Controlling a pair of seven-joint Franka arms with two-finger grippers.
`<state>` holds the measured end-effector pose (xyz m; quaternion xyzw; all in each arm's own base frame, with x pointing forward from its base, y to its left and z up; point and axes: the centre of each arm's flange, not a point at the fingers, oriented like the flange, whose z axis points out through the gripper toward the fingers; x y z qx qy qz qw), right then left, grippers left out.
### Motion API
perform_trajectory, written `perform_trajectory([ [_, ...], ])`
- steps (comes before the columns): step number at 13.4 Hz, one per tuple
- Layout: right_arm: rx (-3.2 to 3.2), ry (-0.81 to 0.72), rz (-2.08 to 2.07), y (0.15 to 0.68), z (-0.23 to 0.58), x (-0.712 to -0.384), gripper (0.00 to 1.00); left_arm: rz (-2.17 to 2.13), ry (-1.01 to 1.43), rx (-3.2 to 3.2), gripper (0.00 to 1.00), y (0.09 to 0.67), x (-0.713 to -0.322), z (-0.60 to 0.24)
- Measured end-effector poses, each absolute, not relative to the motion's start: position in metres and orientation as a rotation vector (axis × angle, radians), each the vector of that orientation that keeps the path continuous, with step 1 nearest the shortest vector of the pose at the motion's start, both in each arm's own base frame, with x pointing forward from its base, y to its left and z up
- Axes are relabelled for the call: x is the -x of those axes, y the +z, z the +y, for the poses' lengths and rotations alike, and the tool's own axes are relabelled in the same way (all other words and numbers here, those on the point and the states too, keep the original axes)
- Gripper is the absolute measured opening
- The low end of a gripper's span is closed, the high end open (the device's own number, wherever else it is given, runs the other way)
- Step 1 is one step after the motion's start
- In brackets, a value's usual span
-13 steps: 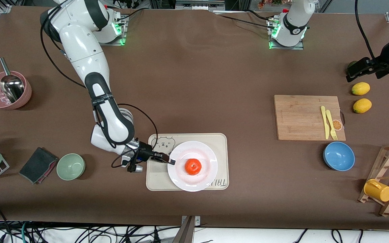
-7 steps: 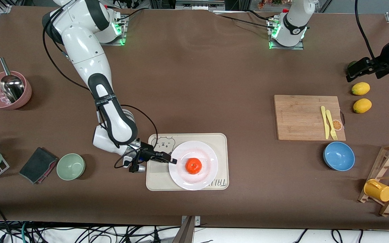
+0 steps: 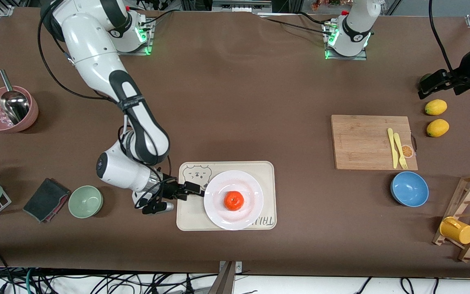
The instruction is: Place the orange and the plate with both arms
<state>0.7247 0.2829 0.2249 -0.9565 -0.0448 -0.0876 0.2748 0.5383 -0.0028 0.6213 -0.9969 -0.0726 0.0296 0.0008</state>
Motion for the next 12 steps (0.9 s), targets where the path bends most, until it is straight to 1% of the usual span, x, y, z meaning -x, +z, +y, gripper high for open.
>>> perform_trajectory([
  [2, 2.723, -0.239, -0.238, 0.258, 0.281, -0.723, 1.00, -0.228, 0.093, 3.130, 1.00, 0.621, -0.538, -0.003],
  [4, 2.882, -0.166, -0.377, 0.298, 0.255, -0.720, 1.00, -0.228, 0.093, 3.130, 1.00, 0.621, -0.538, -0.003],
  [6, 3.026, -0.080, -0.445, 0.348, 0.212, -0.716, 1.00, -0.228, 0.093, 3.130, 1.00, 0.621, -0.538, -0.003],
  [8, 3.109, -0.019, -0.419, 0.403, 0.170, -0.708, 1.00, -0.229, 0.093, 3.130, 1.00, 0.621, -0.539, -0.003],
  [10, 3.133, -0.040, -0.367, 0.459, 0.140, -0.697, 1.00, -0.229, 0.093, 3.130, 1.00, 0.621, -0.539, -0.002],
  [11, 3.137, -0.037, -0.341, 0.486, 0.127, -0.689, 1.00, -0.229, 0.093, 3.130, 1.00, 0.622, -0.539, -0.002],
  [12, 3.143, 0.012, -0.312, 0.509, 0.112, -0.677, 1.00, -0.229, 0.093, 3.130, 1.00, 0.622, -0.539, -0.002],
])
